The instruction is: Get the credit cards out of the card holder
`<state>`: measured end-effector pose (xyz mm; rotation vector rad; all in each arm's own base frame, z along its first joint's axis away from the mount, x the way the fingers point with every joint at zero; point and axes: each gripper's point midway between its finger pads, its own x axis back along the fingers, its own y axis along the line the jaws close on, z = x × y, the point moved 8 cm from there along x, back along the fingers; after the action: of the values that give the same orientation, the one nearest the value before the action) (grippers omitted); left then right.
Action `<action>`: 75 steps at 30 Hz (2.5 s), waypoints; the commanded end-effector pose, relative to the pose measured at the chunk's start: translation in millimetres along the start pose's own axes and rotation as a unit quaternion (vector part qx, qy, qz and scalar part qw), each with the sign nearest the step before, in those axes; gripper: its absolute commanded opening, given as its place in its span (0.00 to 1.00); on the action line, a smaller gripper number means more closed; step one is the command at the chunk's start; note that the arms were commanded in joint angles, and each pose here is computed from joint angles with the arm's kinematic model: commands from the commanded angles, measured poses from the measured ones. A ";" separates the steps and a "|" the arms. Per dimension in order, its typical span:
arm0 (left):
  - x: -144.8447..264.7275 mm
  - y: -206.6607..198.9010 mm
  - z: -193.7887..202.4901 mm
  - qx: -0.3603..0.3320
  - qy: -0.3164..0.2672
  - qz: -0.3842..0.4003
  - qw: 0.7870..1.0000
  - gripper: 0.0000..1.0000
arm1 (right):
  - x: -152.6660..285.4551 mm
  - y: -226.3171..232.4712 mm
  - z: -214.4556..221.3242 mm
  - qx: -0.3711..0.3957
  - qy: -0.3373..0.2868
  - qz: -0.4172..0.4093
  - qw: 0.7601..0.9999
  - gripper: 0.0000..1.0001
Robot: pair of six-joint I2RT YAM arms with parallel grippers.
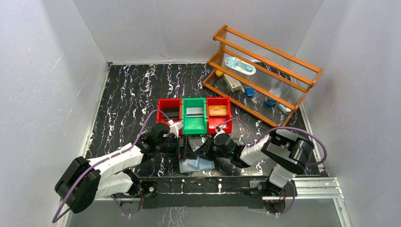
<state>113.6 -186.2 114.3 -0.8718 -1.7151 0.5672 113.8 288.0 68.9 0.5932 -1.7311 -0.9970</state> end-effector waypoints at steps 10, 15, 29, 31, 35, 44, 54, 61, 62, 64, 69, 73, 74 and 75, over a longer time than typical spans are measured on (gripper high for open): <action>-12.5 2.3 7.7 0.008 0.009 0.018 1.000 0.78 | -2.7 -16.4 4.6 -0.012 0.016 0.021 1.000 0.29; -14.5 3.8 11.4 0.016 0.017 0.021 0.999 0.75 | -3.7 -15.7 4.8 -0.016 0.017 0.017 1.000 0.30; -12.1 -19.9 1.3 -0.016 0.016 0.103 0.994 0.70 | 2.1 0.1 2.6 -0.003 0.019 -0.018 1.000 0.52; -13.0 -21.2 -1.2 -0.018 0.014 0.103 0.994 0.70 | 5.6 4.5 0.5 0.006 0.012 -0.017 1.000 0.57; -16.1 -26.8 -7.4 -0.020 0.013 0.115 0.993 0.70 | 12.6 9.9 -5.7 0.025 -0.011 -0.006 1.000 0.71; -27.4 -43.0 -18.9 -0.035 0.015 0.133 0.990 0.70 | 44.0 3.3 -20.5 0.033 -0.086 0.069 0.993 0.87; -57.3 -43.6 -5.1 -0.029 0.076 0.103 0.991 0.69 | 111.8 -35.8 -37.7 -0.069 -0.238 0.138 0.959 0.98; -27.1 -48.3 -17.9 -0.078 -0.008 -0.011 0.997 0.74 | 133.8 -18.7 -39.6 -0.033 -0.256 0.004 0.966 0.98; -19.5 -47.2 -21.0 -0.084 -0.030 -0.037 0.995 0.75 | 135.9 -16.9 -40.4 -0.025 -0.256 0.019 0.966 0.97; -5.1 -41.9 -25.3 -0.090 -0.065 -0.090 0.990 0.78 | 137.0 -11.6 -41.8 -0.001 -0.249 0.051 0.967 0.93; 27.8 -31.1 -34.2 -0.072 -0.139 -0.199 0.967 0.90 | 119.0 26.2 -41.6 0.069 -0.187 0.070 0.977 0.85; 55.7 -18.1 -43.4 -0.049 -0.178 -0.276 0.943 0.98 | 94.5 47.4 -38.8 0.114 -0.133 0.094 0.980 0.77; 63.0 -14.9 -46.0 -0.040 -0.185 -0.283 0.940 0.98 | 89.0 52.2 -37.4 0.122 -0.125 0.097 0.980 0.76; 69.5 -11.9 -48.1 -0.030 -0.190 -0.282 0.940 0.98 | 83.8 56.4 -35.3 0.134 -0.118 0.099 0.979 0.75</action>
<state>137.2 -183.5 173.1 -0.5479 -2.1495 0.3657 115.3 214.0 147.9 0.3235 -2.1101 -0.8130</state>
